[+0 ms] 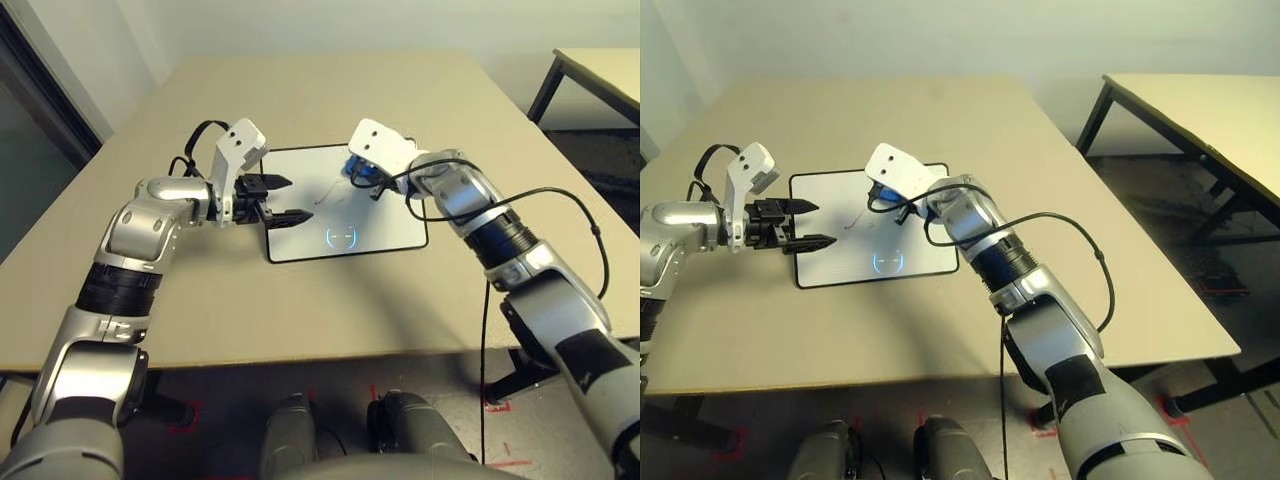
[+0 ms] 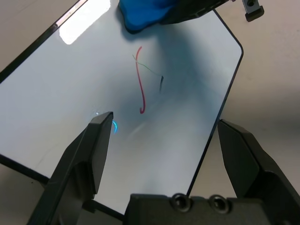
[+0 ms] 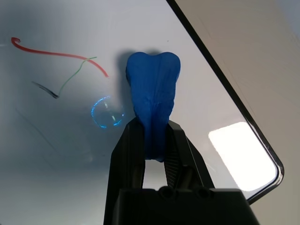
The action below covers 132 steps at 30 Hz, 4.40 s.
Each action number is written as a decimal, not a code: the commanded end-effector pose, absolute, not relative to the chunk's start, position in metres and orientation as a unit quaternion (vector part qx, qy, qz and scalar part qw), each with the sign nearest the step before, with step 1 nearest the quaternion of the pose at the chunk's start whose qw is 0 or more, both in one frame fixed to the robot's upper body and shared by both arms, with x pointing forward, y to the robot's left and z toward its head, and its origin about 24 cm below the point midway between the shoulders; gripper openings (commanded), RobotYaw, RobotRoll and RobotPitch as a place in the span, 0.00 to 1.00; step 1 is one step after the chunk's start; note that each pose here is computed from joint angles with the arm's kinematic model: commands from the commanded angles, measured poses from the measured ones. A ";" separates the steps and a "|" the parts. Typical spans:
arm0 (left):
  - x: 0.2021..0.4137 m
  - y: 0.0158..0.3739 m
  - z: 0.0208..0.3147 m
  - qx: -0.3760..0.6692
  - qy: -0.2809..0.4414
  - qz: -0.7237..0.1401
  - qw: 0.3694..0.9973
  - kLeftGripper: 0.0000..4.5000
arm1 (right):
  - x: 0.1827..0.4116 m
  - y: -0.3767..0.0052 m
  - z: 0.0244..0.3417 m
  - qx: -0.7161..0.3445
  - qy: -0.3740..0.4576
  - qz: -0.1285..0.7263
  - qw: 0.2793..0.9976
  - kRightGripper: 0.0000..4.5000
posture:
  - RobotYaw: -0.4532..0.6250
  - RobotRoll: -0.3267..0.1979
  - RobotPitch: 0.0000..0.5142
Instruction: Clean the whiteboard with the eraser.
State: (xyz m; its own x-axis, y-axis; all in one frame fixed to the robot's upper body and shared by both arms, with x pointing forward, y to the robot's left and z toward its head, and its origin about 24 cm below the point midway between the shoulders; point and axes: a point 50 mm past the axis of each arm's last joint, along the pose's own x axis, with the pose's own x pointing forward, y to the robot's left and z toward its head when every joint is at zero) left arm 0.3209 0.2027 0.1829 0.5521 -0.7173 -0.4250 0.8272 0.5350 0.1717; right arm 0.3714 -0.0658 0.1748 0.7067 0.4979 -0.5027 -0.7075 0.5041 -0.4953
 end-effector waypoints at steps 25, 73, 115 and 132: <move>0.320 0.212 0.187 0.187 0.160 -0.438 0.865 1.00 | 0.357 -0.051 0.166 -0.366 0.163 0.389 0.829 0.13 | 0.41 0.62 0.02; 0.319 0.223 0.196 0.202 0.170 -0.425 0.866 1.00 | 0.374 -0.052 0.168 -0.381 0.166 0.371 0.830 0.13 | 0.41 0.62 0.03; 0.303 0.233 0.199 0.217 0.201 -0.415 0.860 1.00 | 0.362 -0.025 0.177 -0.406 0.144 0.413 0.802 0.13 | 0.44 0.62 0.04; 0.303 0.235 0.196 0.214 0.202 -0.414 0.861 1.00 | 0.336 -0.031 0.147 -0.438 0.181 0.456 0.753 0.13 | 0.44 0.62 0.06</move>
